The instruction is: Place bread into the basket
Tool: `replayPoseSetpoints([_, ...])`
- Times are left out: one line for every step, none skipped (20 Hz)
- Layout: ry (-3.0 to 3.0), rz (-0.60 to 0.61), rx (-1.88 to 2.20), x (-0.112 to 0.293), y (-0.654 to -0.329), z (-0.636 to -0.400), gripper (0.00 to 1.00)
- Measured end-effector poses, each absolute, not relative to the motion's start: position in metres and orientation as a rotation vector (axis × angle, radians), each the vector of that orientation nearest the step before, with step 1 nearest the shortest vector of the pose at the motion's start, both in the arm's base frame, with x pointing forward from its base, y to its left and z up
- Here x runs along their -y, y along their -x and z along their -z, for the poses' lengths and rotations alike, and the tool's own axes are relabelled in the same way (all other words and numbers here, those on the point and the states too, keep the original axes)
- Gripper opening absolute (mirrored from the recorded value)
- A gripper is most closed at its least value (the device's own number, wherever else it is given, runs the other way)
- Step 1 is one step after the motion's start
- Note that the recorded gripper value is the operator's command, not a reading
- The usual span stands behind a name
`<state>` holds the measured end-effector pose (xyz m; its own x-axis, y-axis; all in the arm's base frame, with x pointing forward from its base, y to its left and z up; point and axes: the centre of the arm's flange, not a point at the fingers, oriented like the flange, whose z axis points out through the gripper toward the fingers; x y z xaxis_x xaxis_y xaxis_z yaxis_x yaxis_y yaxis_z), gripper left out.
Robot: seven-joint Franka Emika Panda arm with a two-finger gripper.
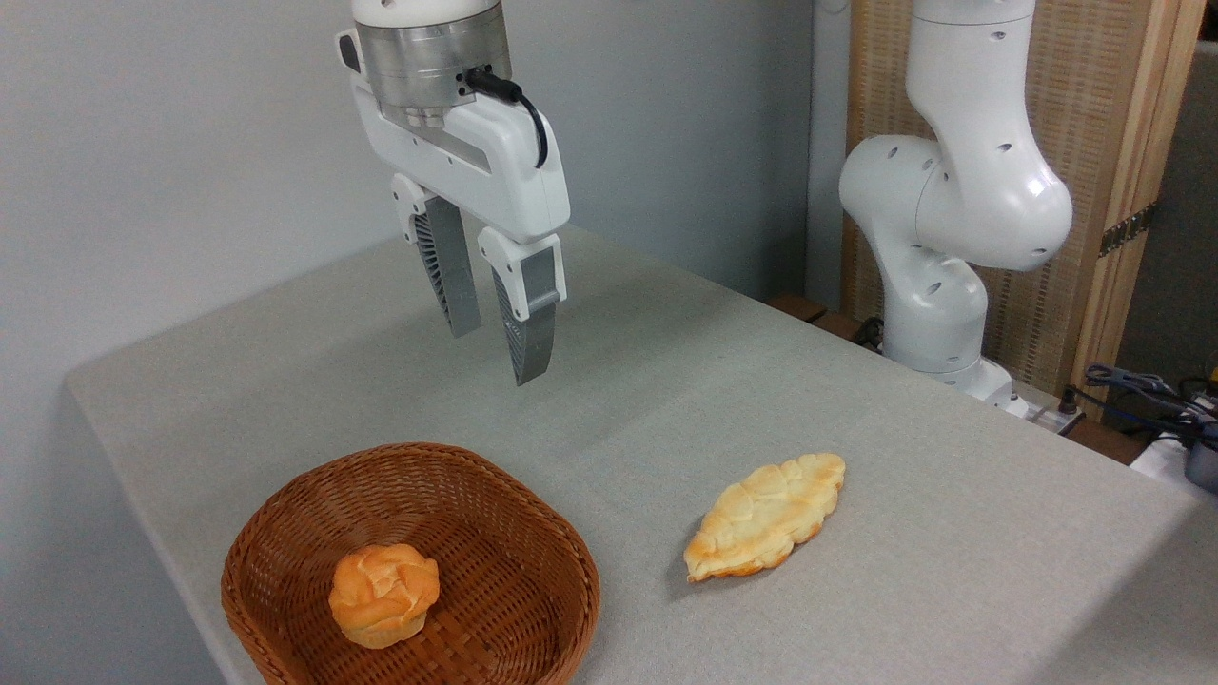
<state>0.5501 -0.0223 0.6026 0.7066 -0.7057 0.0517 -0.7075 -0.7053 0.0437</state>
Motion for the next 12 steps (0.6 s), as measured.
replayPoseSetpoints([-2.846, -0.048, 1.179, 0.0222, -0.5501, -0.6026, 1.00])
replayPoseSetpoints([-2.846, -0.047, 1.179, 0.0220, -0.5501, -0.6025, 1.00])
replayPoseSetpoints([-2.847, -0.048, 1.178, 0.0218, -0.5501, -0.6025, 1.00])
replayPoseSetpoints([-2.847, -0.048, 1.178, 0.0216, -0.5501, -0.6028, 1.00])
replayPoseSetpoints([-2.853, -0.046, 1.181, 0.0209, -0.5502, -0.6033, 1.00])
replayPoseSetpoints([-2.858, -0.044, 1.184, 0.0205, -0.5502, -0.6036, 1.00])
replayPoseSetpoints([-2.866, -0.039, 1.190, 0.0200, -0.5502, -0.6037, 1.00])
replayPoseSetpoints([-2.871, -0.036, 1.192, 0.0200, -0.5502, -0.6037, 1.00])
replayPoseSetpoints([-2.872, -0.035, 1.194, 0.0203, -0.5502, -0.6037, 1.00])
replayPoseSetpoints([-2.872, -0.035, 1.195, 0.0205, -0.5502, -0.6037, 1.00])
replayPoseSetpoints([-2.872, -0.035, 1.195, 0.0204, -0.5502, -0.6037, 1.00])
replayPoseSetpoints([-2.872, -0.035, 1.195, 0.0204, -0.5502, -0.6037, 1.00])
